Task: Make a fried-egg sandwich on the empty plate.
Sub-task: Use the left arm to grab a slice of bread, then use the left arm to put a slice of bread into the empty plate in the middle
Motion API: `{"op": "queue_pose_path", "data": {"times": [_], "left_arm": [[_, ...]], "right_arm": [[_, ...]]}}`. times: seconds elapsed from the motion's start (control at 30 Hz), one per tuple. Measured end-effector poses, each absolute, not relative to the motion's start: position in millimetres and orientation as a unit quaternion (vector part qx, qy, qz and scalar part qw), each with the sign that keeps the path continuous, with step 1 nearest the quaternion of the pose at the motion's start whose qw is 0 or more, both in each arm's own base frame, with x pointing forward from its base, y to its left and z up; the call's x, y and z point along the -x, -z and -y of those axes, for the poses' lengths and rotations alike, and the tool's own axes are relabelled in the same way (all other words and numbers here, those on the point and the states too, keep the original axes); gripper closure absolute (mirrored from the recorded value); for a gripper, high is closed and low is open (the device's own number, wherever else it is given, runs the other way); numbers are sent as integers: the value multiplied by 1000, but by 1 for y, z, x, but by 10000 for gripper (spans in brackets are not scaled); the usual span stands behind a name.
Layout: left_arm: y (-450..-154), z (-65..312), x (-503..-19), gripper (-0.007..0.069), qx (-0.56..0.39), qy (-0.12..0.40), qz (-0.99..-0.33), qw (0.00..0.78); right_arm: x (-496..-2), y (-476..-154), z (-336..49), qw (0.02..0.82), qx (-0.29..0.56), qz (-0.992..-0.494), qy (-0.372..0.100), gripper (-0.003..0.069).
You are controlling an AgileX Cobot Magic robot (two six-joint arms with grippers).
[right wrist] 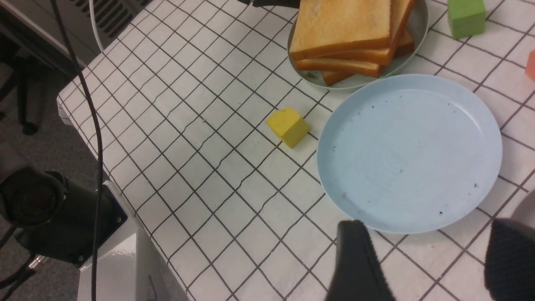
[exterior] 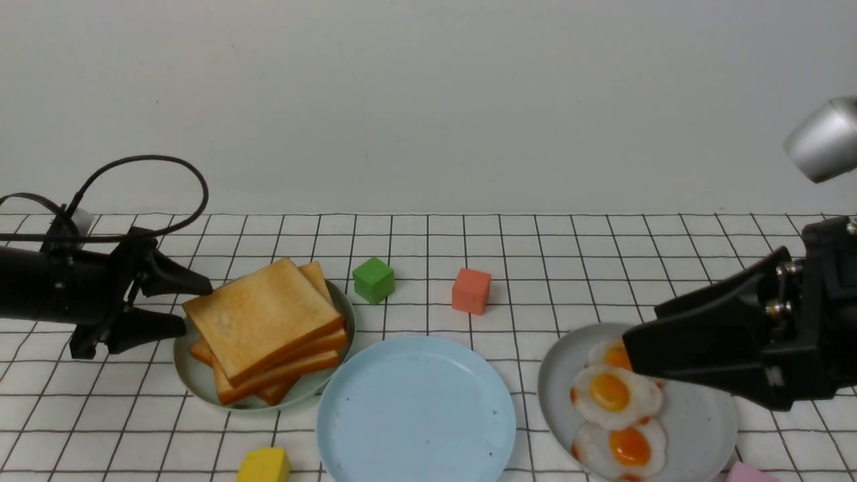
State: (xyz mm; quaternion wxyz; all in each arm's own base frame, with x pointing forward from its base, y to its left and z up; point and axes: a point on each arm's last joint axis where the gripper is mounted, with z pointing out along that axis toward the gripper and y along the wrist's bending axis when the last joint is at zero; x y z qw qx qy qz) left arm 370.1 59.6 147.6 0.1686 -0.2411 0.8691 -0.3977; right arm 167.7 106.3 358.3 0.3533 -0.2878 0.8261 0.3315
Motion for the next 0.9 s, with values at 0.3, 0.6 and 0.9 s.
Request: {"op": "queue_pose_path", "data": {"times": [0.3,0.6,0.9], "left_arm": [[-140,-57,-373,297,232,419,-861,169],[-152,-56,-371,564,206,423,-864,180],[-216,-48,-356,565,87,413,-869,260]], "right_arm": [[-167,-358,-106,352,289,-826,-332,236],[-165,-357,-107,340,295,-827,-336,236],[-162,-356,-107,323,304,-828,-343,236]]}}
